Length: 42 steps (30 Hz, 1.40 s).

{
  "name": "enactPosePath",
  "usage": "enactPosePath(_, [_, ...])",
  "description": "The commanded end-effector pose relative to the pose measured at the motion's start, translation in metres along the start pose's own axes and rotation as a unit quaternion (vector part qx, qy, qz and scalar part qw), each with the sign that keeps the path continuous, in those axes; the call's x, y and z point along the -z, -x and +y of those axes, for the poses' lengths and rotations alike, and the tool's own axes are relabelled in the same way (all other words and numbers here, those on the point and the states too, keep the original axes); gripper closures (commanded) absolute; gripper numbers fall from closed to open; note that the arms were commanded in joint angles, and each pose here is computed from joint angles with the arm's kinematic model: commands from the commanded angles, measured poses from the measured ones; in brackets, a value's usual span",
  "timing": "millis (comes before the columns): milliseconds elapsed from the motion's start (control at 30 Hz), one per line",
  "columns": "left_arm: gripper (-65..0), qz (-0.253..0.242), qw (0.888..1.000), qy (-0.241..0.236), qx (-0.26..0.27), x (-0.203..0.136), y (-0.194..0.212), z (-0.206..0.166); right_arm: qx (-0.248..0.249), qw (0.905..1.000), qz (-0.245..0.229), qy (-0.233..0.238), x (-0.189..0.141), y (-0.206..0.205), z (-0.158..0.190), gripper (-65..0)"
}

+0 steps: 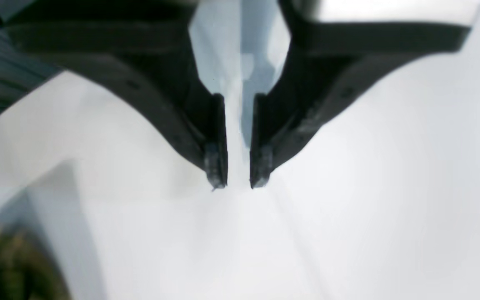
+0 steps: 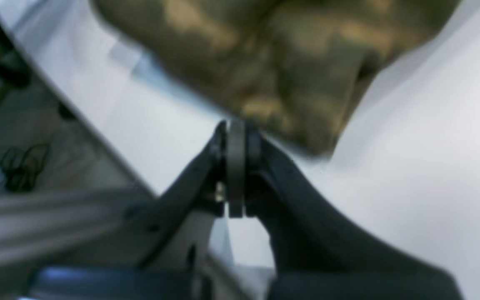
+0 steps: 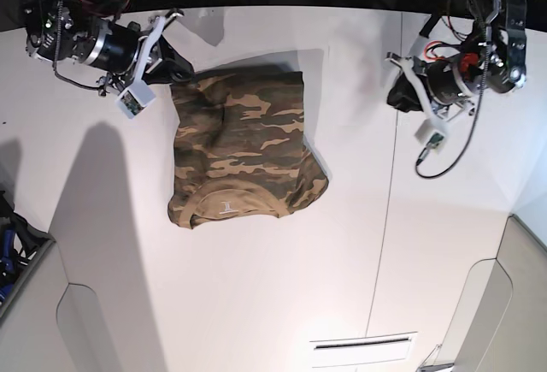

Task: Fold the T-shirt properly

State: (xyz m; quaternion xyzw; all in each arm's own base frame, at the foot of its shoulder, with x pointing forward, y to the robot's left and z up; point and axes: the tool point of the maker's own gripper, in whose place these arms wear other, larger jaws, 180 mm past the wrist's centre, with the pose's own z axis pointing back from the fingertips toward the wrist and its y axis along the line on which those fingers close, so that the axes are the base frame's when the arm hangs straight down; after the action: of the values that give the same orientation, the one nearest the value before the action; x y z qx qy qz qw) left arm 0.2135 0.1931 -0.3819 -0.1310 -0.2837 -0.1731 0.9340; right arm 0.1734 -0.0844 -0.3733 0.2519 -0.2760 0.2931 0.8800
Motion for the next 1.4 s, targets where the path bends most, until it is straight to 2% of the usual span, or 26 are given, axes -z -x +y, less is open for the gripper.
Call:
enactPosePath(0, [-10.3,-0.008,1.0,0.002,0.002,-0.012,0.003,-0.001,-0.007,0.9999,0.001,-0.009,-0.008,0.002,0.005,0.0])
enactPosePath(100, [-10.3,0.019,1.0,-0.014,-0.021,-0.036,0.039,0.003,-0.002,0.9988,0.043,-0.023,-0.019,0.033,0.014,0.0])
enactPosePath(233, [-10.3,0.086,0.995,-0.034,-0.049,-0.061,0.097,0.004,0.006,0.9936,0.107,-0.037,-0.036,0.076,0.023,0.0])
enactPosePath(367, [-10.3,0.162,0.984,-0.05,-0.056,-0.081,0.156,-0.006,0.004,0.9843,0.17,-0.047,-0.057,0.114,0.028,0.0])
enactPosePath(500, [-10.3,0.204,0.973,-0.059,-0.092,-0.088,0.204,-0.019,0.008,0.9721,0.227,-0.057,-0.076,0.146,0.033,0.0])
enactPosePath(633, [-10.3,0.257,0.955,-0.057,-0.14,-0.088,0.253,-0.023,0.024,0.9507,0.303,-0.063,-0.094,0.183,0.036,0.0])
enactPosePath(700, [-10.3,0.277,0.948,-0.057,-0.145,-0.085,0.273,-0.022,0.039,0.9399,0.334,-0.061,-0.101,0.2,0.035,0.0])
enactPosePath(833, [-10.3,0.299,0.941,-0.038,-0.152,-0.067,0.305,-0.023,0.081,0.9239,0.37,-0.053,-0.111,0.232,0.029,0.0])
enactPosePath(1033, [-10.4,0.37,0.911,-0.007,-0.184,-0.039,0.357,-0.048,0.166,0.8975,0.406,-0.048,-0.113,0.283,0.041,0.0])
enactPosePath(1167, [-10.4,0.388,0.903,0.019,-0.182,-0.017,0.368,-0.063,0.192,0.8735,0.446,-0.037,-0.118,0.319,0.053,0.0])
enactPosePath(1367, [-10.4,0.397,0.9,0.051,-0.171,0.014,0.362,-0.087,0.215,0.8383,0.501,-0.01,-0.129,0.356,0.039,0.0])
